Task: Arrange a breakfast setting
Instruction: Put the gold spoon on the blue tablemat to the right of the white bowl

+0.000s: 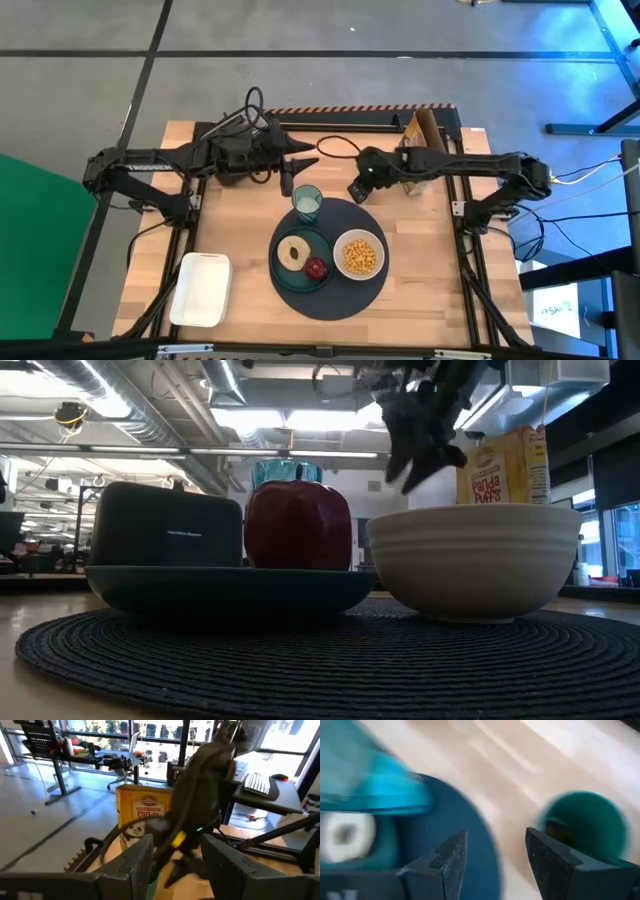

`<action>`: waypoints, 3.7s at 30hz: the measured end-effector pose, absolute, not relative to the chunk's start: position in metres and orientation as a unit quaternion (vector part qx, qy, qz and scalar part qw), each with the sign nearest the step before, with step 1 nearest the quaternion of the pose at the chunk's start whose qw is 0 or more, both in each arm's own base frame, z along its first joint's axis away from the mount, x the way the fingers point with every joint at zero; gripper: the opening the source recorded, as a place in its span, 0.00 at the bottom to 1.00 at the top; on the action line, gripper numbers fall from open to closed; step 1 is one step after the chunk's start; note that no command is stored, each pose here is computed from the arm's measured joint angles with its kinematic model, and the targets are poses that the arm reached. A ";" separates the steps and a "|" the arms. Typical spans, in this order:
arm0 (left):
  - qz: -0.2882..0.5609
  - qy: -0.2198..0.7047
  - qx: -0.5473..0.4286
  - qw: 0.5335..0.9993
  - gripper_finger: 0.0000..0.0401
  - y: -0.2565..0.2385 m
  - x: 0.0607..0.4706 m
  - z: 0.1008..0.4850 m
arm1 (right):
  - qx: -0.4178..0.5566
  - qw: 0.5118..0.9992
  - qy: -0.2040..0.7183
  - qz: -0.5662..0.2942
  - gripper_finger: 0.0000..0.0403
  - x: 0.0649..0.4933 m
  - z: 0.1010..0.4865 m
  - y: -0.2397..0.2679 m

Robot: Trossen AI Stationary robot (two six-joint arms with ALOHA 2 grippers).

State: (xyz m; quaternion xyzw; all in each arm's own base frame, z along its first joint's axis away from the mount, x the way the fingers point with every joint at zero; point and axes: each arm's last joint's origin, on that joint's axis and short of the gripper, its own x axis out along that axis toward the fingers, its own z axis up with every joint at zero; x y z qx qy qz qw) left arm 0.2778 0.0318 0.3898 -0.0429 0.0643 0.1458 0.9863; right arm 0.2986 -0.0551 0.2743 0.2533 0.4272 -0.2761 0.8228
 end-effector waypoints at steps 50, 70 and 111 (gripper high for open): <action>0.130 0.090 -0.049 0.986 0.40 0.034 0.277 0.385 | 0.186 0.746 0.604 -0.212 0.09 0.310 0.217 -0.041; 0.130 0.090 -0.047 0.986 0.40 0.035 0.277 0.385 | 0.121 0.770 0.574 -0.253 0.60 0.319 0.293 -0.047; 0.135 0.167 -0.043 0.976 0.40 0.034 0.273 0.370 | 0.298 0.644 0.653 -0.265 0.11 0.274 0.276 -0.108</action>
